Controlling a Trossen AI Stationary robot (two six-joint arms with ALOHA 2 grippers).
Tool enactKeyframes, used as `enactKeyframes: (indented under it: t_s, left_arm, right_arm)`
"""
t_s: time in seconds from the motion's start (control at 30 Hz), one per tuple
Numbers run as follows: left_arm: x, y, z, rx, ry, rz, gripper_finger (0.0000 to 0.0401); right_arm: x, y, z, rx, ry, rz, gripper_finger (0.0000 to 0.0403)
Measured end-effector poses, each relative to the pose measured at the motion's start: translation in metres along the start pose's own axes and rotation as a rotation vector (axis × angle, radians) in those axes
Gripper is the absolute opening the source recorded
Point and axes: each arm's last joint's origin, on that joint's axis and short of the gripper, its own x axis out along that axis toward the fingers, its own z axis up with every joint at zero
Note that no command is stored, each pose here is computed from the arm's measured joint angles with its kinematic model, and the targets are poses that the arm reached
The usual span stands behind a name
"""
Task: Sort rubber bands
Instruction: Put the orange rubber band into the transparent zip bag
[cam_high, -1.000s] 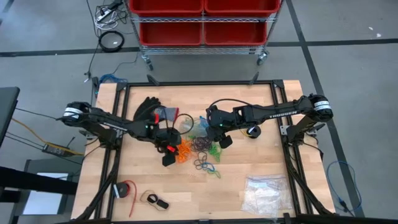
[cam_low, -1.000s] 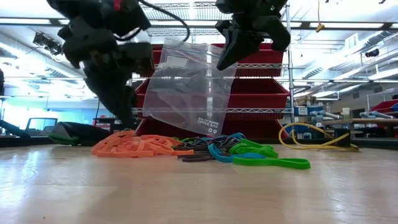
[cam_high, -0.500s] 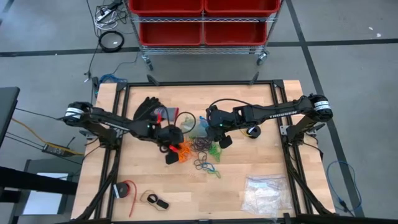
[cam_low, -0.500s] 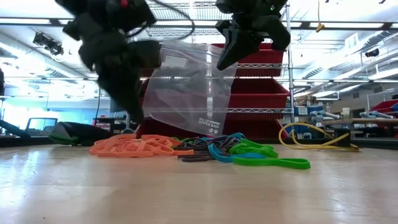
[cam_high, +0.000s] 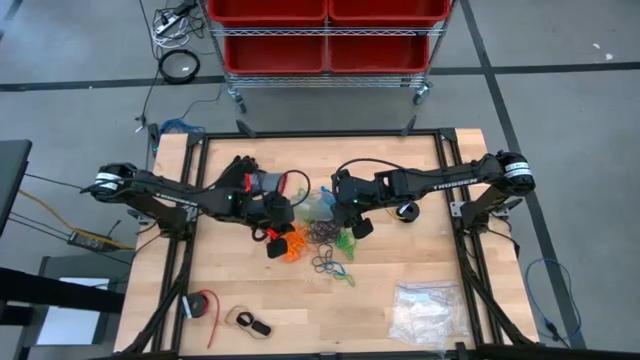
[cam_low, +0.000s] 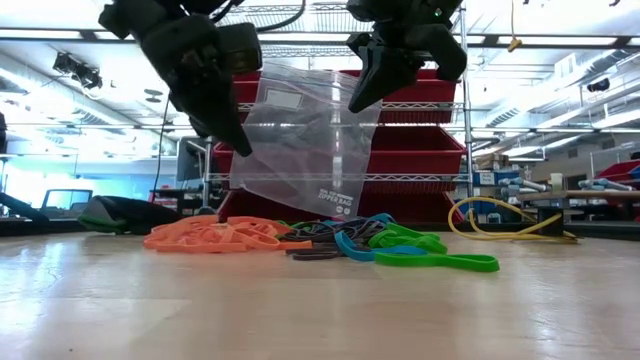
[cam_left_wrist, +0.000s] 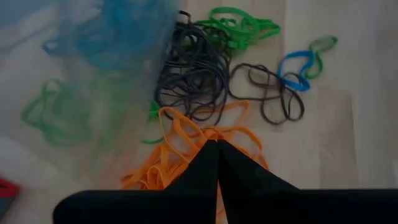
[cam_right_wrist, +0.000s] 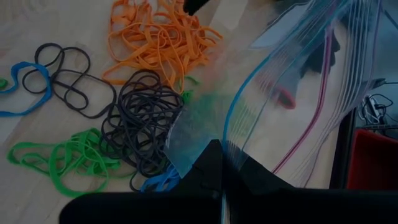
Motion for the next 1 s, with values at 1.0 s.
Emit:
enactKeyframes:
  t_s: [1.0]
  left_arm:
    - [0.015,0.0,-0.058,0.009,0.245,-0.09,0.0066]
  right_arm:
    - [0.0,0.001,0.001,0.018,-0.003,0.003,0.0]
